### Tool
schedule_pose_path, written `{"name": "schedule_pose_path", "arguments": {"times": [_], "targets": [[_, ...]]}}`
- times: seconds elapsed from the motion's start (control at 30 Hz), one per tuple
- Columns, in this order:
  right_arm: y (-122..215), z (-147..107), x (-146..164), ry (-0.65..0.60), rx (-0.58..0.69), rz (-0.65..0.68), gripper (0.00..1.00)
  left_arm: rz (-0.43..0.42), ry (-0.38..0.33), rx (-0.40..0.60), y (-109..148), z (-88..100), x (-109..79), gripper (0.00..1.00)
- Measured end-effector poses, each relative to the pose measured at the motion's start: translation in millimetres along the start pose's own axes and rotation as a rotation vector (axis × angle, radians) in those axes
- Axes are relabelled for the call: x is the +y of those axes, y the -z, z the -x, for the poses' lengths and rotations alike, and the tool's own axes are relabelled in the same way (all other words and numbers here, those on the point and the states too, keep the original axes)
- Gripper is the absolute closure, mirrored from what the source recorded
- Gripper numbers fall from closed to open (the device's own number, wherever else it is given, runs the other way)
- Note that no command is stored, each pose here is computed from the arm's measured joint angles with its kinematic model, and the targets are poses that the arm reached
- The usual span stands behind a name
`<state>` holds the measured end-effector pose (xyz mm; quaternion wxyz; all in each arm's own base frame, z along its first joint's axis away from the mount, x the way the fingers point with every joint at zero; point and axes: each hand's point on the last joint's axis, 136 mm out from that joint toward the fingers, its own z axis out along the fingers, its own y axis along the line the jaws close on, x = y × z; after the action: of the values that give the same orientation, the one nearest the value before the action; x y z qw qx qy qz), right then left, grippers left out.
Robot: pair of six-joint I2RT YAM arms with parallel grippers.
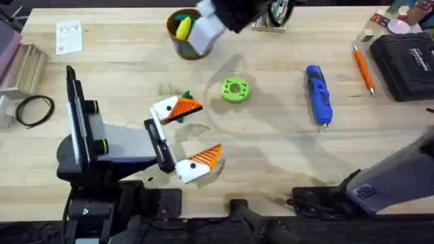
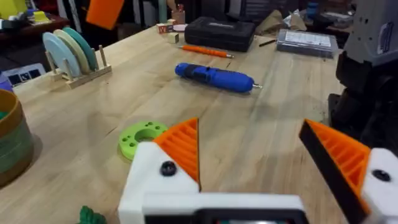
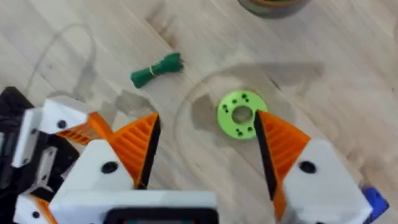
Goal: Pick up the gripper from the table and insert it into the empty holder that is missing its gripper. Then pick up a screw, insert it into the mounting hole, and use the screwdriver to tighten it. Finally, clean up the table by picking up the vegetable and placing it into the bucket.
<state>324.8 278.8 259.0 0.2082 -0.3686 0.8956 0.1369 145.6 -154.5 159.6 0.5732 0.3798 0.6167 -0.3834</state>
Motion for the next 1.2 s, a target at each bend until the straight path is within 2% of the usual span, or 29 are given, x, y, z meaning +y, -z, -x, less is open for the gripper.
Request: {"name": "schedule_pose_path", "arguments": {"times": [0.23, 0.43, 0.67, 0.87, 1.2], "targets": [[-4, -44, -45, -0.153, 0.022, -0.044, 0.120, 0.000, 0.000, 0.000, 0, 0.0, 0.0, 0.015], [12, -103, -93, -0.357, 0.048, -0.105, 0.120, 0.000, 0.000, 0.000, 0, 0.0, 0.0, 0.015], [15, -162, -129, -0.556, 0.106, -0.140, 0.119, 0.000, 0.000, 0.000, 0, 0.0, 0.0, 0.015], [31, -183, -148, -0.652, 0.089, -0.175, 0.119, 0.000, 0.000, 0.000, 0, 0.0, 0.0, 0.016], [46, -190, -172, -0.723, 0.032, -0.226, 0.119, 0.000, 0.000, 0.000, 0, 0.0, 0.0, 0.015]]}}
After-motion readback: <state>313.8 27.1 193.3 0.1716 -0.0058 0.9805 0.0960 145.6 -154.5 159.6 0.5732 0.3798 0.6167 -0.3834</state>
